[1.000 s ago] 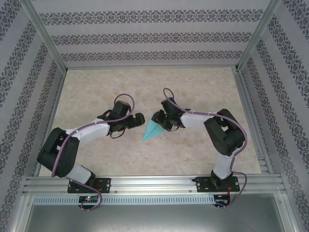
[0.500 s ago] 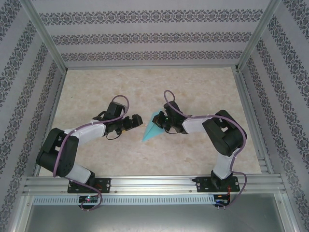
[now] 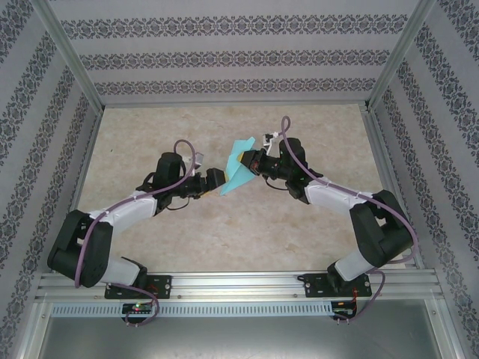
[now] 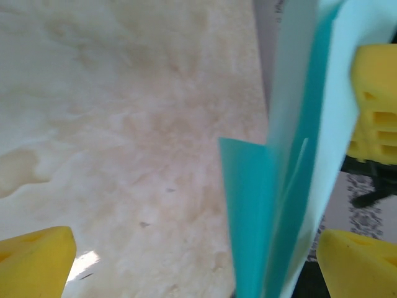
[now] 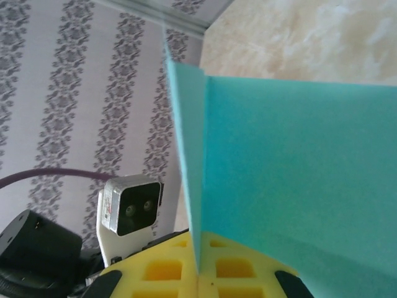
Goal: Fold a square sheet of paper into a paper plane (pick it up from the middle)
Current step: Pick up the paper from the center of the table, then turn over the paper at the center of the table.
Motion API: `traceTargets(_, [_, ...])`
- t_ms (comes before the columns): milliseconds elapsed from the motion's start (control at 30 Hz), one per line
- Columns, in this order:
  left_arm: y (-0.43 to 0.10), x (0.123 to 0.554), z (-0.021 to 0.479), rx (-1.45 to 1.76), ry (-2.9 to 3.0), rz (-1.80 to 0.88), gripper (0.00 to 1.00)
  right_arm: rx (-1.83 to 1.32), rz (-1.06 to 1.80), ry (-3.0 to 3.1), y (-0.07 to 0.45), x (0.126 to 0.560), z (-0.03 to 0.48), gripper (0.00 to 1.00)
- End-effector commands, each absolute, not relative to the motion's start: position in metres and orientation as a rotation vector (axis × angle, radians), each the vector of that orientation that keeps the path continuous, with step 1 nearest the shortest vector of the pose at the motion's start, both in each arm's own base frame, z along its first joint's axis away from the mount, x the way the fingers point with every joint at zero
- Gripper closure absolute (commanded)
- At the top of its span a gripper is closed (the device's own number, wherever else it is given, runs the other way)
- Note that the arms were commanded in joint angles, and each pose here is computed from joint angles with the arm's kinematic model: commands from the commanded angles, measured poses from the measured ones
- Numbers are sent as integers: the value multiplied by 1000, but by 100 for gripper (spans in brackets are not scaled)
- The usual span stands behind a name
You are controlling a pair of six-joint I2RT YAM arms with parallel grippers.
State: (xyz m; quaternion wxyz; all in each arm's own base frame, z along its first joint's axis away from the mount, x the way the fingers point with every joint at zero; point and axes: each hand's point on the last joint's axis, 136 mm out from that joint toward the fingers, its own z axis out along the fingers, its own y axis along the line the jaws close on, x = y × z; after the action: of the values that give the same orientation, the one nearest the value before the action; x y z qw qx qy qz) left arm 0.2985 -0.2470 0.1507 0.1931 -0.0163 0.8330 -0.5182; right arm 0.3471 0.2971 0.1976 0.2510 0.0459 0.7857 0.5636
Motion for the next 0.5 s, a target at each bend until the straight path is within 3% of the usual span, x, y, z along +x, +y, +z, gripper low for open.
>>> traceTargets(0, [-259, 295, 197, 101, 2140, -1608, 1, 34, 1670, 2054, 307, 337, 228, 95])
traceTargets(267, [-265, 298, 216, 89, 2055, -1643, 18, 15, 1801, 2001, 314, 332, 232, 95])
traceTargets(467, [-266, 305, 219, 39, 2018, -1686, 42, 28, 1824, 2007, 315, 332, 224, 95])
